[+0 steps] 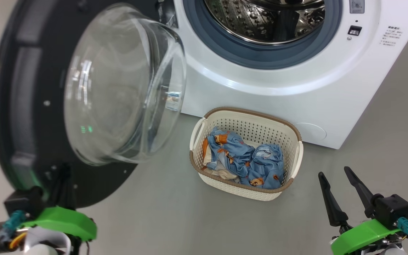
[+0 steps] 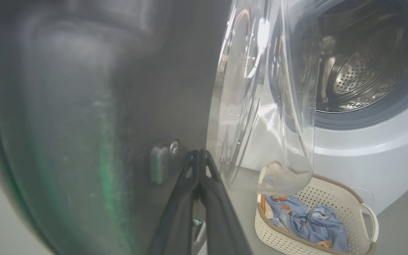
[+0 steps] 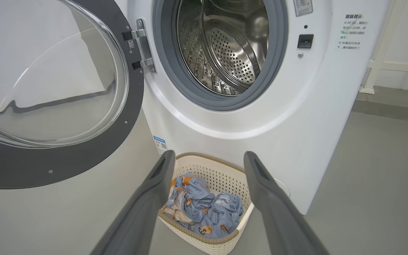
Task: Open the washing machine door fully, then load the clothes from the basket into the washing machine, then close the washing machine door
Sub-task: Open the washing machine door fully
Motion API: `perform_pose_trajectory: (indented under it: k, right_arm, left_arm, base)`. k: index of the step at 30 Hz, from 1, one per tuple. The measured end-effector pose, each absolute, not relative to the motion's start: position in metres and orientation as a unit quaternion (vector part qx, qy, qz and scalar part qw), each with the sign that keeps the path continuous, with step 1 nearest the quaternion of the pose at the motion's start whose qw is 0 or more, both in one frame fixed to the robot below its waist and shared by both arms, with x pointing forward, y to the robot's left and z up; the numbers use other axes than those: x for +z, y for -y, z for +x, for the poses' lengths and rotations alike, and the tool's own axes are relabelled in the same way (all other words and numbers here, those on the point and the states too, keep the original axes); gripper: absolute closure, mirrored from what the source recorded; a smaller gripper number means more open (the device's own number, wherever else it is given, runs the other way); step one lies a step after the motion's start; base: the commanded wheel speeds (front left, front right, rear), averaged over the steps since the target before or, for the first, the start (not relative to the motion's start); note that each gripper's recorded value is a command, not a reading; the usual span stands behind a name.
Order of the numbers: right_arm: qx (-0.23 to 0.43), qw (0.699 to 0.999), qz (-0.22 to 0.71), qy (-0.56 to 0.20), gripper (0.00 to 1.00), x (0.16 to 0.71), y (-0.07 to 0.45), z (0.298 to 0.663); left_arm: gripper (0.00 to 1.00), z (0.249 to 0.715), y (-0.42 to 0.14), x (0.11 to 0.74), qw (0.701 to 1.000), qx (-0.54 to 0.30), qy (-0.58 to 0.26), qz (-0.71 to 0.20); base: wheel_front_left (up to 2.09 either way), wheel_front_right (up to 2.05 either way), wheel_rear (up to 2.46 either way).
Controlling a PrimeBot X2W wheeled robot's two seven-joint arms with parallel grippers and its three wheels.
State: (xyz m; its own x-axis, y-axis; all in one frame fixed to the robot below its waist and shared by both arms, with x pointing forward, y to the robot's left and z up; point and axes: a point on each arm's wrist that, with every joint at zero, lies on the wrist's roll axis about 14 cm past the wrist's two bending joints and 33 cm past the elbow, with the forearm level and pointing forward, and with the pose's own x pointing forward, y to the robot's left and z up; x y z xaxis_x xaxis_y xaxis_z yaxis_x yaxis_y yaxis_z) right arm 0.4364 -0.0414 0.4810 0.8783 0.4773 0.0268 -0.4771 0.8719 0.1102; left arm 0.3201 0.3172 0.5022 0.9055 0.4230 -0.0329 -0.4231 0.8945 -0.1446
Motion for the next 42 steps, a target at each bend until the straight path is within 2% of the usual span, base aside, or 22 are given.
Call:
perform_pose_trajectory:
  k: [17, 31, 42]
  right_arm:
    - [0.237, 0.970, 0.046, -0.009, 0.00, 0.466, 0.056, 0.458]
    - [0.226, 0.973, 0.040, -0.020, 0.00, 0.452, 0.069, 0.470]
    - [0.223, 0.974, 0.031, -0.021, 0.00, 0.448, 0.076, 0.478]
  left_arm:
    - [1.00, 0.344, -0.382, 0.501, 0.952, 0.298, 0.002, -0.072]
    - [1.00, 0.344, -0.430, 0.507, 0.923, 0.375, 0.025, -0.079]
    - [1.00, 0.349, -0.454, 0.507, 0.916, 0.393, 0.026, -0.070]
  base:
    - [0.00, 0.00, 0.00]
    - [0.00, 0.00, 0.00]
    - [0.00, 0.00, 0.00]
